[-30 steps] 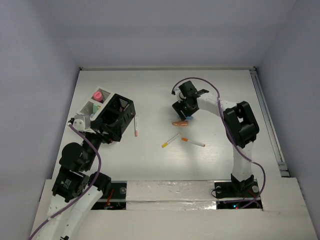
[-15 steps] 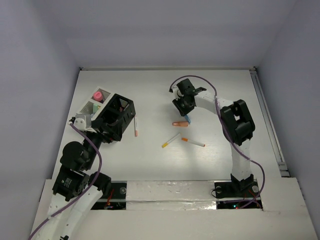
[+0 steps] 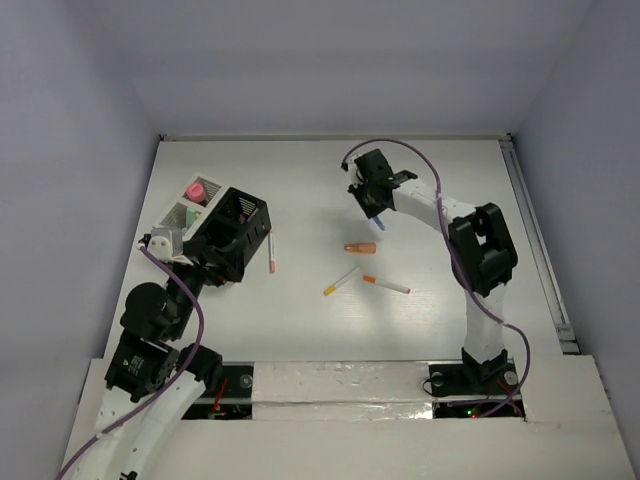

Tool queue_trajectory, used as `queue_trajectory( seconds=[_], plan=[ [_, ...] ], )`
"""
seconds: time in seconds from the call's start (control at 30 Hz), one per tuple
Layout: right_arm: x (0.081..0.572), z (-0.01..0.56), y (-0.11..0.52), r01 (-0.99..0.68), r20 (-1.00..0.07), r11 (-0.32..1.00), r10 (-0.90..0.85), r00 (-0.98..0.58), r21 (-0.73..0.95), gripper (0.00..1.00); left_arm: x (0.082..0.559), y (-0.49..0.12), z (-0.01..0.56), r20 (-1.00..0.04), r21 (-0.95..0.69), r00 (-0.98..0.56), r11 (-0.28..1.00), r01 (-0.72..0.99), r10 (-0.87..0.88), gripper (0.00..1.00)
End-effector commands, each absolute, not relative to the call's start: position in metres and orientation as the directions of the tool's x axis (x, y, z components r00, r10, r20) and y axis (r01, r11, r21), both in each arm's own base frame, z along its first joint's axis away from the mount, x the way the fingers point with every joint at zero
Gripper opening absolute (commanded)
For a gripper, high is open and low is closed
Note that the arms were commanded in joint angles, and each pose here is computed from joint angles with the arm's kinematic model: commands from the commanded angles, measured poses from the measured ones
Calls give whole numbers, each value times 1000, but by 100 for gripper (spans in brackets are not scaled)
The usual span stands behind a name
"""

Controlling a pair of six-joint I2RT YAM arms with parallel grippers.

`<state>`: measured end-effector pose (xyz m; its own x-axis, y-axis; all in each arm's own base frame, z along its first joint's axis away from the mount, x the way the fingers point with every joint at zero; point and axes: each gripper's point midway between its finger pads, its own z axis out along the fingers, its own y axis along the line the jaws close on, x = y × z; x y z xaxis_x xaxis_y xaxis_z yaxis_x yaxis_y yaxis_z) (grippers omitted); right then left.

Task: Sort the stationery into containers
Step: Pick up the pen from the center of the board, then place the pen in the storage box.

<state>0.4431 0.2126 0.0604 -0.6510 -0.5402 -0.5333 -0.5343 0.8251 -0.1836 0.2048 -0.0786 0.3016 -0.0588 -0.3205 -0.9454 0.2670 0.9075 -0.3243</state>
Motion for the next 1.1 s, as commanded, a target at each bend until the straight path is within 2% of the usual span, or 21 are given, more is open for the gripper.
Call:
queue_trajectory(
  seconds=[0.0,0.03,0.07,0.23,0.27,0.37,0.4,0.57,0.93,1.03,1.07],
  plan=[
    [451,190,308,-608,-839,794,-334,-430,-4,0,207,-81,316,-942,-327,-21,900,287,-335,99],
    [439,213,345,-705,-888,702,-259,-381,98,0,207,-80,316,-942,-327,-22,901,285,-335,99],
    [422,228,375,-739,-900,646,-185,-396,192,0,208,-81,316,-942,-327,-22,901,285,-335,99],
    [399,286,471,-844,-948,451,14,-318,290,0,209,-79,314,-942,-327,-25,904,275,-333,99],
    [394,308,483,-854,-933,383,81,-350,353,0,209,-79,315,-943,-326,-24,904,275,-333,99],
    [381,316,520,-860,-886,219,160,-435,461,0,208,-83,316,-942,-326,-22,898,296,-334,99],
    [385,331,524,-867,-887,205,197,-418,454,0,208,-83,316,-943,-324,-24,898,298,-332,99],
    [404,308,556,-843,-874,247,229,-428,478,0,208,-79,317,-942,-326,-15,901,285,-336,99],
    [429,267,567,-807,-878,348,228,-420,476,1,207,-83,319,-942,-322,-14,895,308,-334,99],
    [429,259,566,-805,-880,357,221,-421,474,11,208,-82,318,-942,-324,-16,898,298,-335,99],
    [428,262,566,-810,-882,353,223,-414,469,21,208,-82,317,-942,-325,-19,898,297,-335,99]
  ],
)
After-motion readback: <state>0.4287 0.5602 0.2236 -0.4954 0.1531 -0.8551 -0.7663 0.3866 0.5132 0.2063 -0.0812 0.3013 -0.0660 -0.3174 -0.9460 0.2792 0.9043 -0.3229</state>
